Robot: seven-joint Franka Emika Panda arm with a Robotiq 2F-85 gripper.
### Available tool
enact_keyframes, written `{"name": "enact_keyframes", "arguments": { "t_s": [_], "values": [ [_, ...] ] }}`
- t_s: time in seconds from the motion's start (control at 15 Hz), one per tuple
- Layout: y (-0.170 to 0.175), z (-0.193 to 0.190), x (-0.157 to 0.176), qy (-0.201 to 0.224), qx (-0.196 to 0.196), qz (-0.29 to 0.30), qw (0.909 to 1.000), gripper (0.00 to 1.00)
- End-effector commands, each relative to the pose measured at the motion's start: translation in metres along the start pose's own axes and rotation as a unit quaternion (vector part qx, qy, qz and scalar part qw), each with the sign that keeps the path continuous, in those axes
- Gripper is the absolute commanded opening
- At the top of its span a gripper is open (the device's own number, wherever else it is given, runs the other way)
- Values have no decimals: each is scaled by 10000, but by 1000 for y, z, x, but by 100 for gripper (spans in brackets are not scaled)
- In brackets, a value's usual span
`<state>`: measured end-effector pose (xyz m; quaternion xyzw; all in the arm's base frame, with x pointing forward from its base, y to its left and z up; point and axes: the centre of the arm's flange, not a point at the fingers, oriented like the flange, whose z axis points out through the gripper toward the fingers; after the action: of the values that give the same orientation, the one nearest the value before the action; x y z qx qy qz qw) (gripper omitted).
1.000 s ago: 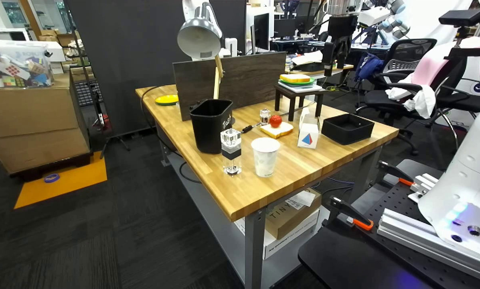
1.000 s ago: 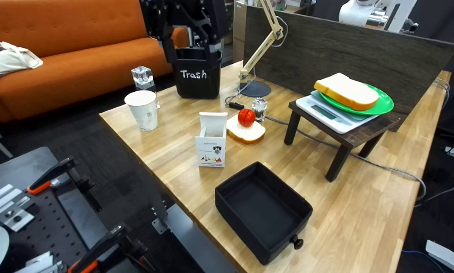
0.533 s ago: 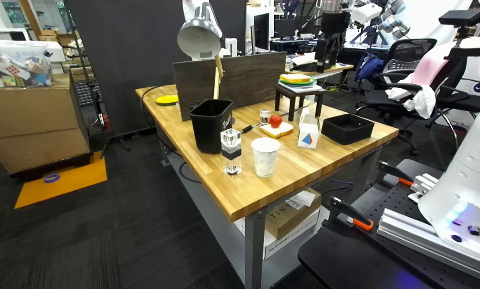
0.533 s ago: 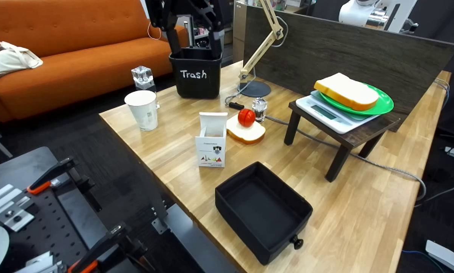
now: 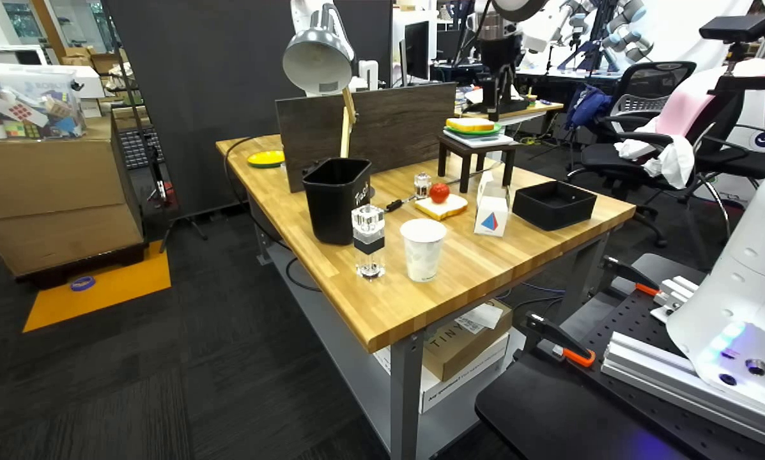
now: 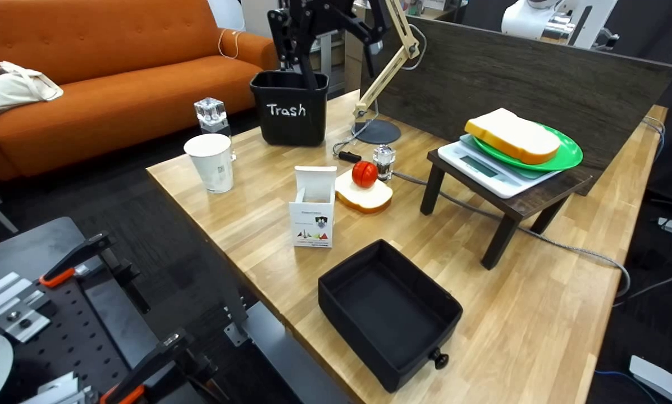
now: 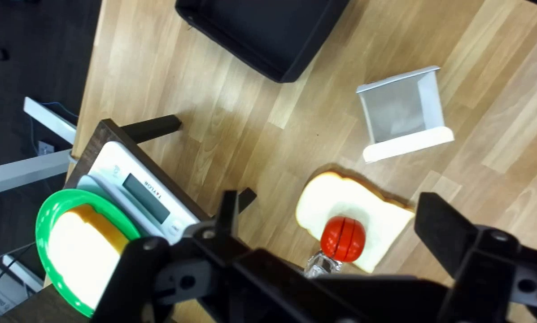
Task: Get the bread from the green plate and put it on top of the tomato
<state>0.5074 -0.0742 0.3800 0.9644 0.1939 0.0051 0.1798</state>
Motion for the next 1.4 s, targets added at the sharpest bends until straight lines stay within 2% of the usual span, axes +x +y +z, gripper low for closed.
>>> {"name": "enact_keyframes", "arguments": {
  "t_s": [0.0,0.73,1.0,1.13,1.33],
  "values": [
    [4,6,10,-75,-187,-92,9998,100],
    [8,11,12,-72,-186,-52,9998,100],
    [28,19,29,314,-157,-214,9992,100],
    [42,23,41,345,-434,-375,9978,100],
    [59,32,60,116,-1235,-947,9877,100]
  ]
}}
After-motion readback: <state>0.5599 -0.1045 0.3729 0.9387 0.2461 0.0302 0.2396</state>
